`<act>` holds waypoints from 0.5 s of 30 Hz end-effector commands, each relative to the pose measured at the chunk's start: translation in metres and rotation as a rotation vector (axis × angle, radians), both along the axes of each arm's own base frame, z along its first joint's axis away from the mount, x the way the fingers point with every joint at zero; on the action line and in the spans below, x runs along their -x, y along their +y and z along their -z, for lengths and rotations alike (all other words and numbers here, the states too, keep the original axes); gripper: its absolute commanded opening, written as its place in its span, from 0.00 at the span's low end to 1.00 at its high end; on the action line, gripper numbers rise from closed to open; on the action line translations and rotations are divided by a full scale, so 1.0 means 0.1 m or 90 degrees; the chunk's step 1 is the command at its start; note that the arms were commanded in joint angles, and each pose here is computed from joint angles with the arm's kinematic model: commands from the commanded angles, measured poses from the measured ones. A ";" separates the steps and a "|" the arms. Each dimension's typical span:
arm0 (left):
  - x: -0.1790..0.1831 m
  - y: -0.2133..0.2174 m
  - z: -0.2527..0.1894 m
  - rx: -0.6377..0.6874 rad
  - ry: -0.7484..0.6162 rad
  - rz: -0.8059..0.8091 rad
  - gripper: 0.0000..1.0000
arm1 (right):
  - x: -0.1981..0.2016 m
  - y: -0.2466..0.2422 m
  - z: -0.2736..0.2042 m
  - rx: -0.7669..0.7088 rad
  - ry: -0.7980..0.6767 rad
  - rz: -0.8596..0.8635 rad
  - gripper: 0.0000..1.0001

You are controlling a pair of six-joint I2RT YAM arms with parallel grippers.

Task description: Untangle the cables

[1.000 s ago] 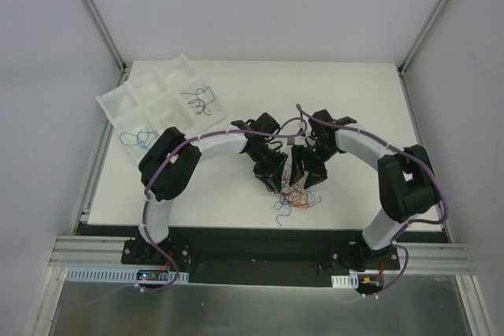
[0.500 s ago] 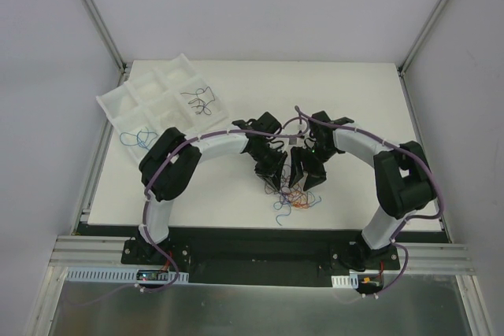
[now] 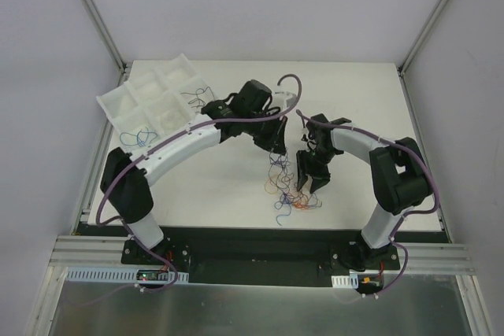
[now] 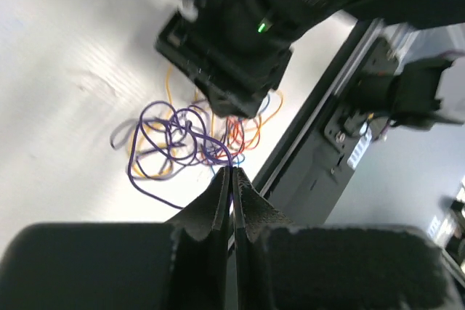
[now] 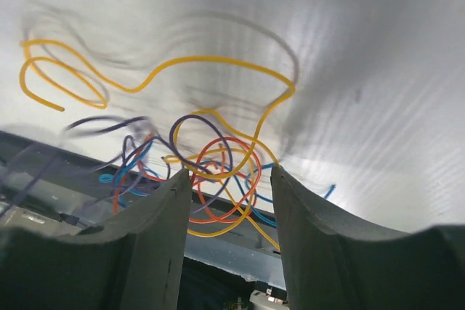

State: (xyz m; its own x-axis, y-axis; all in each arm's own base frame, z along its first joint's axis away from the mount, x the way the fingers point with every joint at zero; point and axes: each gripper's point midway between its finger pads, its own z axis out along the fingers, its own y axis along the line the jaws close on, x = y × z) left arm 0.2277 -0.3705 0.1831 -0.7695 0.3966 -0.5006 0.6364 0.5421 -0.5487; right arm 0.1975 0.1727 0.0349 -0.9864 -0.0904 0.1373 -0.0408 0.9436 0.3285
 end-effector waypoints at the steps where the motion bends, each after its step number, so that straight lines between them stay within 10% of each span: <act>1: -0.27 0.11 -0.93 0.077 -0.150 -0.076 0.00 | -0.01 -0.21 0.02 0.088 0.009 0.019 0.50; 15: -0.18 0.69 -3.28 0.321 -0.443 -0.191 0.00 | -0.04 -0.74 0.15 0.207 0.030 0.093 0.50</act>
State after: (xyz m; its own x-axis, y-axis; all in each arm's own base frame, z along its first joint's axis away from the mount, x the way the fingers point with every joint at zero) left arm 0.2541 -0.3289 0.4340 -0.4301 -0.0170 -0.9026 0.7637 0.5262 -0.3739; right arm 0.2000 0.1274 0.0178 -0.9824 0.0250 0.1852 0.0487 0.9910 0.1245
